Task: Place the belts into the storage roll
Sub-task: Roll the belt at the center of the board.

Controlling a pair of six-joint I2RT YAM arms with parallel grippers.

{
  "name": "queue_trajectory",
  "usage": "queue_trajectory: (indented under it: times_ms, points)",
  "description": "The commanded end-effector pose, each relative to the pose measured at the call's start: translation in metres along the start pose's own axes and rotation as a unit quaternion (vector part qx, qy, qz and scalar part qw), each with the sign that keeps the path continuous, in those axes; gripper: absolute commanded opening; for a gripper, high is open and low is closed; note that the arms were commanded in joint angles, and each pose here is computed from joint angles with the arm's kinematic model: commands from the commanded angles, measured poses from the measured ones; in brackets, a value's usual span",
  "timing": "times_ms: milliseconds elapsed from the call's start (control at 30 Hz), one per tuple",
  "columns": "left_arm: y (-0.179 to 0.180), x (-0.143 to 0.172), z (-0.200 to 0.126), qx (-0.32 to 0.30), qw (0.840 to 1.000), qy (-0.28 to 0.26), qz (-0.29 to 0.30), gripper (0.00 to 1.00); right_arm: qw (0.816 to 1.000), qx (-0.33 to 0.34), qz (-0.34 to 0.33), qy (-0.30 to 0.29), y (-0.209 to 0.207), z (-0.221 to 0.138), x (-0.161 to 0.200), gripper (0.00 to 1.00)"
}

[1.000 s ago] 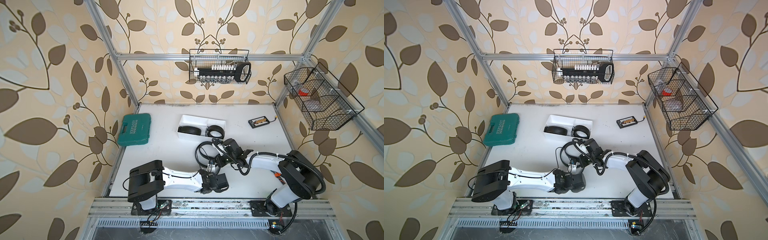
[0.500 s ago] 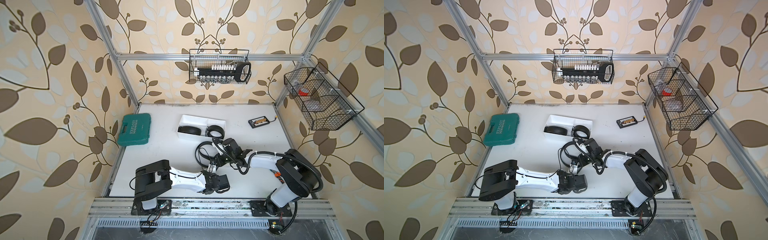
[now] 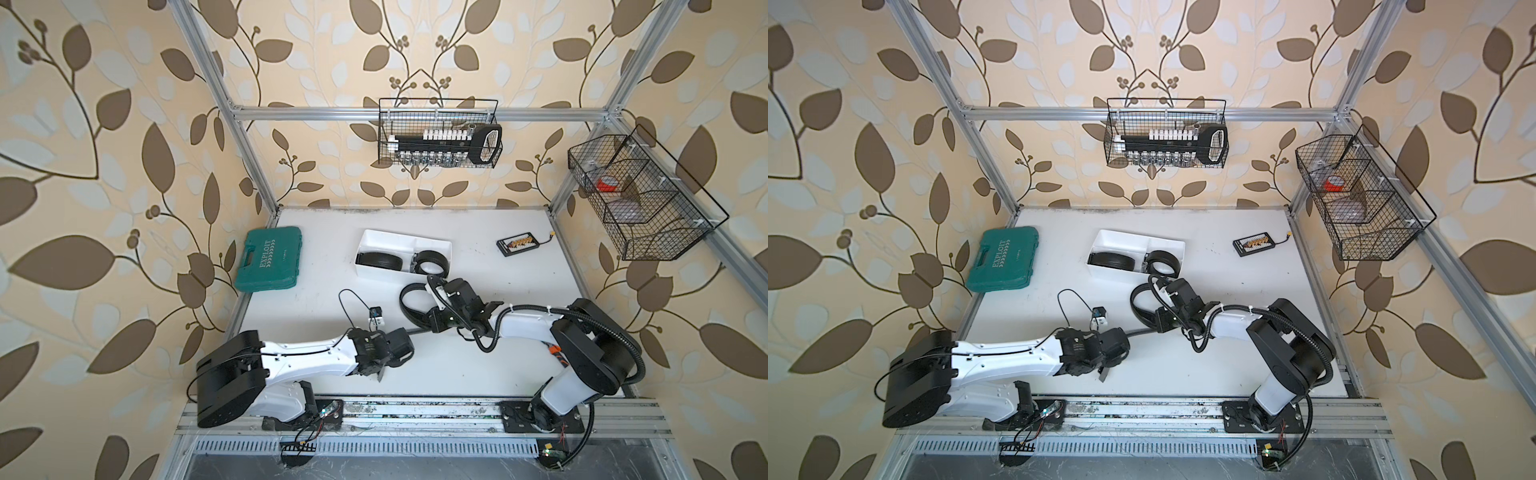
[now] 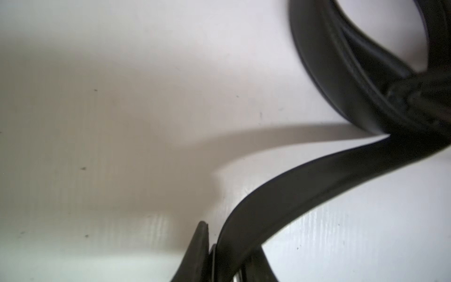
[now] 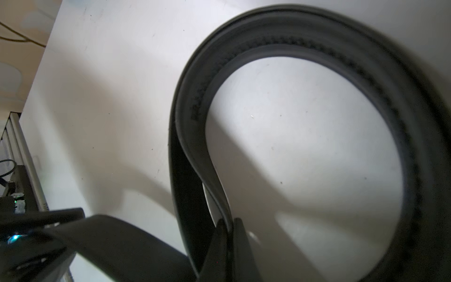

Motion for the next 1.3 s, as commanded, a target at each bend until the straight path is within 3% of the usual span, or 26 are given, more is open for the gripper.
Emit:
queue_trajectory:
  times_ms: [0,200,433,667,967,1100,1267]
  points:
    - [0.045,-0.002,-0.002,-0.076,0.996,0.035,-0.02,0.08,0.994,0.093,0.02,0.059,-0.033,0.002,0.037,0.0]
    - [0.07,-0.033,0.013,-0.102,0.99,0.067,-0.066,0.08,0.994,0.015,-0.08,0.079,0.016,-0.006,0.063,0.0]
    - [0.061,-0.078,0.031,-0.089,0.991,0.066,-0.073,0.08,0.979,-0.068,-0.177,0.079,0.067,-0.019,0.096,0.0]
    - [0.018,-0.104,0.057,0.021,0.996,0.091,-0.01,0.04,0.968,-0.085,-0.221,0.084,0.075,-0.02,0.11,0.0]
    - [-0.024,-0.107,0.065,0.073,0.991,0.092,0.063,0.0,0.954,-0.073,-0.282,0.076,0.082,-0.023,0.127,0.0]
    - [-0.05,-0.118,0.068,0.133,0.982,0.096,0.096,0.01,0.947,-0.066,-0.303,0.082,0.085,-0.019,0.133,0.0]
    - [-0.094,-0.12,0.073,0.141,0.969,0.109,0.169,0.01,0.941,-0.062,-0.323,0.083,0.092,-0.014,0.137,0.0]
Point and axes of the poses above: each gripper's point midway between its finger pads, its own z axis out along the fingers, its own y axis along the line the jaws close on, x = y × z, the point moved 8 cm from there along -z, back along the fingers, and after that the axes turned 13 degrees about z, right-handed, at the moved point
